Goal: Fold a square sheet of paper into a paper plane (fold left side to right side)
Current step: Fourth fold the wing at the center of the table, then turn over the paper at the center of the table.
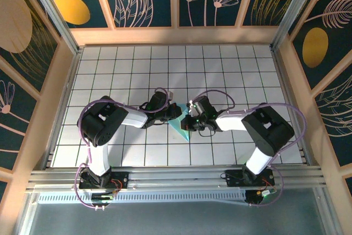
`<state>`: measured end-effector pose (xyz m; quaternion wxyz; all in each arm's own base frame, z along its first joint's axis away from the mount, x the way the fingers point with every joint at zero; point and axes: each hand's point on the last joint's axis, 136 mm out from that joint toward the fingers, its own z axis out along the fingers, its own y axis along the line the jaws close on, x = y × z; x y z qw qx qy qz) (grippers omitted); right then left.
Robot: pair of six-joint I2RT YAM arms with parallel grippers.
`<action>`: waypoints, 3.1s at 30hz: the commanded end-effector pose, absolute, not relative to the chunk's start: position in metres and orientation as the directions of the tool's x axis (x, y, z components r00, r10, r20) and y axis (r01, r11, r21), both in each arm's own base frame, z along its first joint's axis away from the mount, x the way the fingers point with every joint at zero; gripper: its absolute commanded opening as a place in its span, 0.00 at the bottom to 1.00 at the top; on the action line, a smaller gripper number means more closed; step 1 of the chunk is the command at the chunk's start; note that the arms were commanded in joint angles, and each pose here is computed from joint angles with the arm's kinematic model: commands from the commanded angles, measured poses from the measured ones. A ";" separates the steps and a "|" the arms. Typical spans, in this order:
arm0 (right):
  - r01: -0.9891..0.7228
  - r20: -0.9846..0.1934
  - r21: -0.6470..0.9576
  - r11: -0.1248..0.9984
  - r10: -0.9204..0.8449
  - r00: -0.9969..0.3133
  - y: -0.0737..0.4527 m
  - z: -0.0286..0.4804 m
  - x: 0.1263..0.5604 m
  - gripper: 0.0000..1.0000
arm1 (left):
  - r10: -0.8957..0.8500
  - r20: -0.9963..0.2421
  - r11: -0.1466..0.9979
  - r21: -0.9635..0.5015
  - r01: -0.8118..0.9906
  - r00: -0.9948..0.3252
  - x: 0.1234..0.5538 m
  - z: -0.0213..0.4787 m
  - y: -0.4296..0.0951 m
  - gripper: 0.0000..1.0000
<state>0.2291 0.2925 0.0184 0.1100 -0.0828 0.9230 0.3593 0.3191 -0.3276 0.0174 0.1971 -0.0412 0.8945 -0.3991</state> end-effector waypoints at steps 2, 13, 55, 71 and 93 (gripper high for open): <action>-0.193 -0.182 0.630 0.752 -0.098 -0.978 0.279 0.009 0.200 0.00 | -0.242 -0.265 0.777 -0.629 -0.023 -0.934 0.308 -0.025 -0.301 0.00; -0.201 -0.185 0.646 0.736 -0.104 -0.977 0.279 0.018 0.194 0.00 | -0.241 -0.261 0.778 -0.627 -0.025 -0.935 0.308 -0.027 -0.301 0.00; -0.157 -0.092 0.622 0.767 -0.127 -0.988 0.253 -0.001 0.154 0.00 | -0.236 -0.256 0.781 -0.623 -0.026 -0.938 0.309 -0.030 -0.303 0.00; -0.286 -0.327 0.617 0.734 -0.092 -0.941 0.237 0.071 0.209 0.19 | -0.285 -0.381 0.652 -0.750 0.114 -0.880 0.324 0.073 -0.320 0.26; -0.432 -0.464 0.693 0.577 -0.102 -0.880 0.289 0.062 0.272 0.28 | -0.504 -0.524 0.734 -0.679 -0.021 -0.686 0.273 0.103 -0.199 0.55</action>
